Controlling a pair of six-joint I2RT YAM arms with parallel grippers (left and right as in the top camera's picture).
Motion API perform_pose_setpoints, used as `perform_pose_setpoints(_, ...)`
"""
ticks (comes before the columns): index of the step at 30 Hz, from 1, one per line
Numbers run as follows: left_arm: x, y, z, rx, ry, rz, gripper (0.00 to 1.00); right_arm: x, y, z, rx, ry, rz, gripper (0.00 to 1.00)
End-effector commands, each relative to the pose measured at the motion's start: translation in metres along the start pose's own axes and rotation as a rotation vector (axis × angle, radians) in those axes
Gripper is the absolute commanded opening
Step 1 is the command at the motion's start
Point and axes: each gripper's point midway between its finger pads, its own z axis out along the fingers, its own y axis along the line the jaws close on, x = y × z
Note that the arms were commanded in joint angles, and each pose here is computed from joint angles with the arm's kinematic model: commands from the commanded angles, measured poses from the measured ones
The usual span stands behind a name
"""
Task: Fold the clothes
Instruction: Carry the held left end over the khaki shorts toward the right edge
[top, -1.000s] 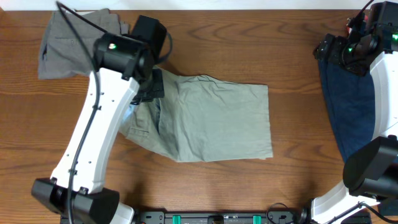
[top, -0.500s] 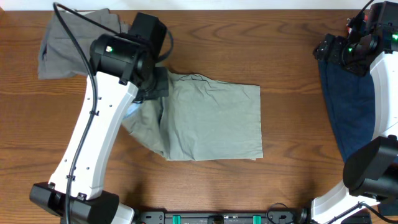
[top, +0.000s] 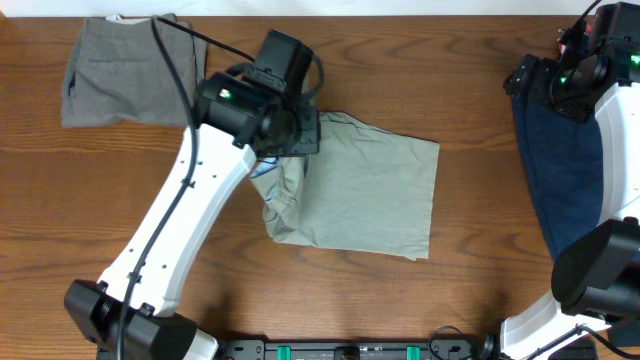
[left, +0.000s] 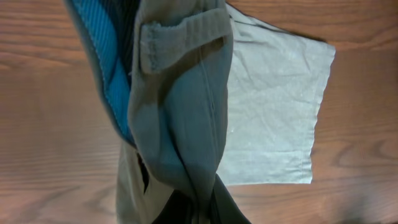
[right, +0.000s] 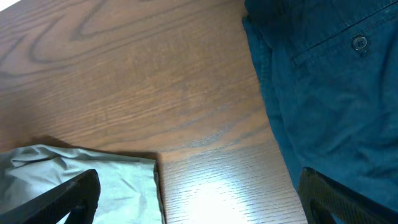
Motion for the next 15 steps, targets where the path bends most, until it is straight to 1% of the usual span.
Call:
perform_pose_setpoints(1, 0.006, -0.008, 0.007, 0.025, 0.008, -0.028, 0.06, -0.005, 0.001, -0.003, 0.000, -0.014, 0.006, 0.99)
perform_pose_setpoints(8, 0.007, -0.003, 0.005, 0.009, 0.004, -0.032, 0.06, -0.005, 0.001, -0.003, 0.000, -0.014, 0.006, 0.99)
perform_pose_setpoints(15, 0.011, 0.049, -0.028, -0.169, 0.009, -0.103, 0.06, -0.005, 0.001, -0.003, 0.000, -0.015, 0.006, 0.99)
